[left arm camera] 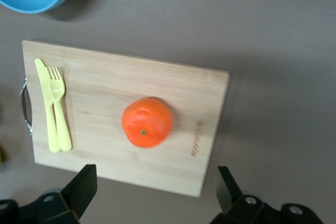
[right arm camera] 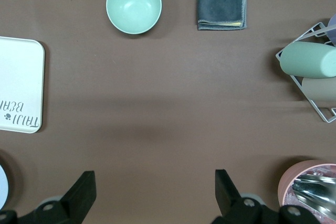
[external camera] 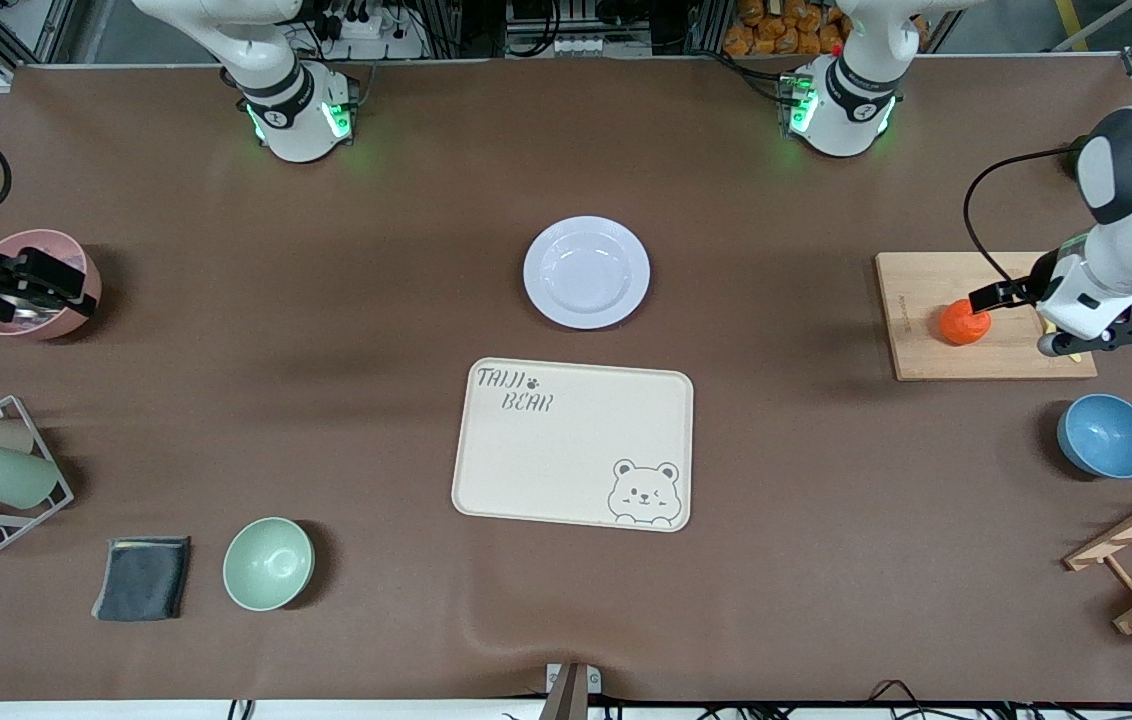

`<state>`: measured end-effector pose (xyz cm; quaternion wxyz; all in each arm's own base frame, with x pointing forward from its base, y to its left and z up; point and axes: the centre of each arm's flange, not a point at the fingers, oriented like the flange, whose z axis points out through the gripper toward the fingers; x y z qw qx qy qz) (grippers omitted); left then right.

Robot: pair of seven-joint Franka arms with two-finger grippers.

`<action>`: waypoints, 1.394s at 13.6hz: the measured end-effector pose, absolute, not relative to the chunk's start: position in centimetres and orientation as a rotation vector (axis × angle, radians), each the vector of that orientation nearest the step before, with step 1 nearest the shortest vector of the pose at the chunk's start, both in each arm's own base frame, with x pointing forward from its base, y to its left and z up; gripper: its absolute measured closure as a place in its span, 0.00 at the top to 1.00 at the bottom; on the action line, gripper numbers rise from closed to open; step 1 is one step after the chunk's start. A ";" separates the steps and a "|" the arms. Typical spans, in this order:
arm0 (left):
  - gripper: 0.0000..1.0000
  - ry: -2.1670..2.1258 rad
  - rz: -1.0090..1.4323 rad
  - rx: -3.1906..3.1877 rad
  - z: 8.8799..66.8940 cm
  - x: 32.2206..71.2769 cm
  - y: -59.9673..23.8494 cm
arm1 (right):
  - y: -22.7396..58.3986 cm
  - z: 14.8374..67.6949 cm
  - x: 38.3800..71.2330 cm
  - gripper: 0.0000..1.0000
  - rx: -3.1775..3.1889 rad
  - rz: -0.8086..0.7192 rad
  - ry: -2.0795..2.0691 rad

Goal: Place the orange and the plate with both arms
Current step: 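Close the left gripper on the orange and lift it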

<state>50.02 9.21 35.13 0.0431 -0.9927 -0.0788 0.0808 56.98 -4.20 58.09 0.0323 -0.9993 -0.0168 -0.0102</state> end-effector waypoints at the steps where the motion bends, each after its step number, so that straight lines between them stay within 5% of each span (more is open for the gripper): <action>1: 1.00 -0.241 0.239 -3.043 33.5 49.1 10.3 | -4.2 57.9 57.0 1.00 -3.076 -0.027 -0.053; 9: 1.00 -0.296 0.297 -3.054 24.8 48.0 13.2 | -3.8 57.6 57.2 1.00 -3.075 -0.015 -0.064; 19: 0.96 -0.288 0.353 -3.057 21.0 47.8 13.1 | -3.8 57.6 57.2 1.00 -3.066 -0.011 -0.061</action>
